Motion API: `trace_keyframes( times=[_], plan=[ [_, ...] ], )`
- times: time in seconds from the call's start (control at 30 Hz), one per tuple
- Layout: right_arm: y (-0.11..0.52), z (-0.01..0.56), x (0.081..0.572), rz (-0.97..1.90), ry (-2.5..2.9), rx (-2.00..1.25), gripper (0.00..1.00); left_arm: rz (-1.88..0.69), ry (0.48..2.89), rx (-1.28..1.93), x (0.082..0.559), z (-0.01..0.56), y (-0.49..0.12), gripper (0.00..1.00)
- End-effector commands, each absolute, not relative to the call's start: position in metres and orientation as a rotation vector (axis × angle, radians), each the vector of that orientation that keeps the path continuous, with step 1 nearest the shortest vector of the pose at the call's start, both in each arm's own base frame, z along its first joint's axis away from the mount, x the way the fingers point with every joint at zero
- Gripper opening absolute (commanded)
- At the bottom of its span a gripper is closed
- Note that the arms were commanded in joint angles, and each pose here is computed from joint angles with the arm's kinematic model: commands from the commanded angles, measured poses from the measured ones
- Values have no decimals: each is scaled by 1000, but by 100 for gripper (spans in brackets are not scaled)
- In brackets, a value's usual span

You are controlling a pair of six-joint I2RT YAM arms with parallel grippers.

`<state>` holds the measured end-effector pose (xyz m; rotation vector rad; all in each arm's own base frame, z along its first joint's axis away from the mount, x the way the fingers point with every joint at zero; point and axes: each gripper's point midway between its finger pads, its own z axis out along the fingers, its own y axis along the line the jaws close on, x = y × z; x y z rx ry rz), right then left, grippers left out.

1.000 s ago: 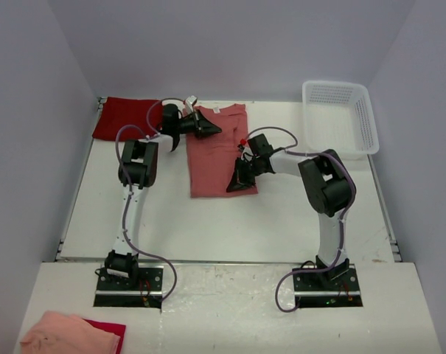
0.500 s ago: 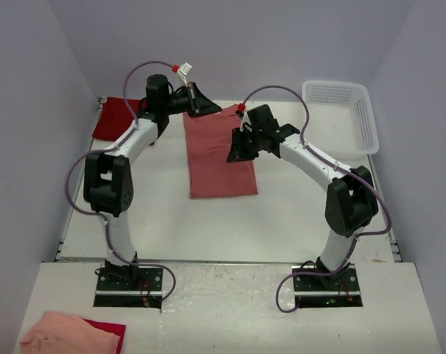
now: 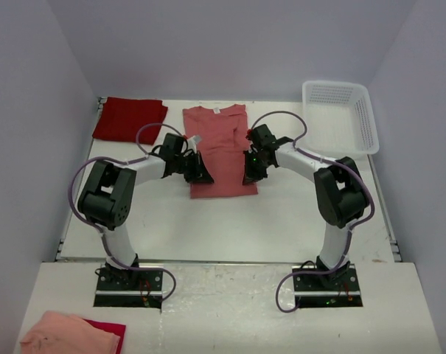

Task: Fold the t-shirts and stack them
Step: Fold the folded rectangular tshirt in 1/3 of the way, then grab one side of the 2/3 rectangular tshirt with both arms

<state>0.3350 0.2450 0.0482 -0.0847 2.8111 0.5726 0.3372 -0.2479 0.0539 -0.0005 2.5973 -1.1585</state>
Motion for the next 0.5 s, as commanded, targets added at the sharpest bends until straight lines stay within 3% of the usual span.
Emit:
trace_keyframes(
  times=[0.0, 0.47],
  plan=[
    [244, 45, 341, 572, 2808, -53, 0, -1103, 2553, 62, 345, 47, -249, 0],
    [231, 8, 312, 544, 2919, -24, 0, -860, 2730, -93, 313, 4, -214, 0]
  ],
)
